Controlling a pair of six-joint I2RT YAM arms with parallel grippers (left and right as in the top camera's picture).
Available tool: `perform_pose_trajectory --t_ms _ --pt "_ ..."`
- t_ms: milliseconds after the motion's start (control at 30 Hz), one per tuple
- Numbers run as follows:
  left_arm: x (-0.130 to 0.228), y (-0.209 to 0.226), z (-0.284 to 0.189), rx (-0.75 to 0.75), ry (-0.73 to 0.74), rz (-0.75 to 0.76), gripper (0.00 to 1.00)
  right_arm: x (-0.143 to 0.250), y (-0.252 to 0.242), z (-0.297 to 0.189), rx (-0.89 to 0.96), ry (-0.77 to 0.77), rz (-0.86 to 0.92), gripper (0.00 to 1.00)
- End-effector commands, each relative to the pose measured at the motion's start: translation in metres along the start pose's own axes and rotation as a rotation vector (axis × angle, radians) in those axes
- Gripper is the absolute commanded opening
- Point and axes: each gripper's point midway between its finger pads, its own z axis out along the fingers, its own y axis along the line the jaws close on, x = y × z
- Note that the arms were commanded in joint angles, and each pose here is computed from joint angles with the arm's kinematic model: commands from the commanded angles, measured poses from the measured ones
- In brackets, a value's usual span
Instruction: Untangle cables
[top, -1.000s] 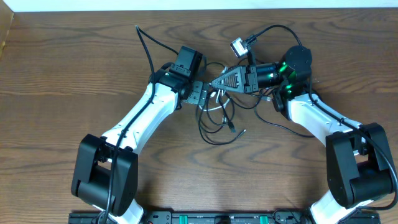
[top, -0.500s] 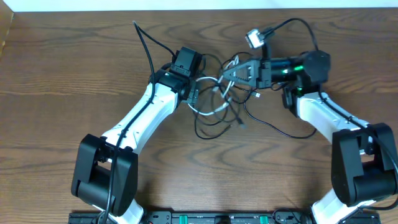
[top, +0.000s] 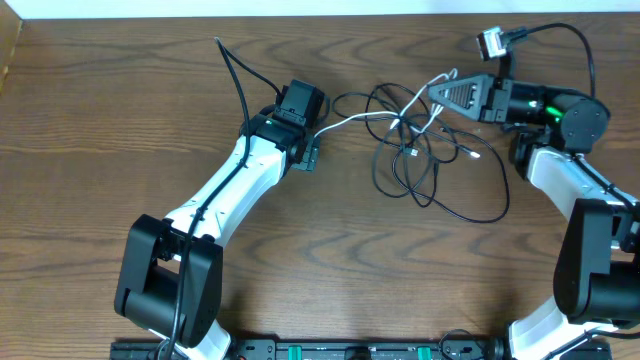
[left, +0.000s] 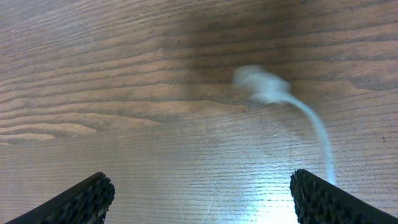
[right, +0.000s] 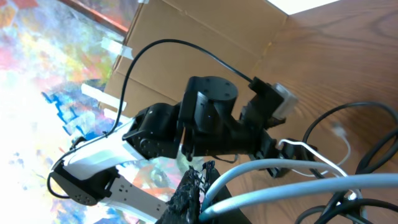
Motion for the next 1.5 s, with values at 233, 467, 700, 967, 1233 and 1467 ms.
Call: perform_pose_trajectory --t_ms 233,467,700,967,1233,1467 --pt "0.004 0.006 0.005 -0.029 0.013 -0.013 0.91 0.002 0.001 -0.014 0.032 0.019 -0.050 0.01" --pt "0.005 0.002 0.005 -0.007 0.017 -0.054 0.91 0.003 0.002 -0.012 0.027 0.027 -0.065 0.01" --pt "0.002 -0.054 -0.004 0.322 0.028 -0.059 0.91 0.002 -0.003 -0.011 0.027 0.028 -0.046 0.01" --pt "0.034 -0.109 -0.033 0.643 0.062 0.323 0.91 -0.004 -0.026 -0.011 0.034 -0.001 0.014 0.01" --pt "0.050 -0.111 -0.037 0.641 0.094 0.429 0.91 -0.003 -0.046 -0.012 0.049 -0.019 0.051 0.01" --pt "0.020 -0.119 -0.069 0.717 -0.064 0.405 0.91 0.004 -0.061 -0.010 0.062 -0.020 0.084 0.01"
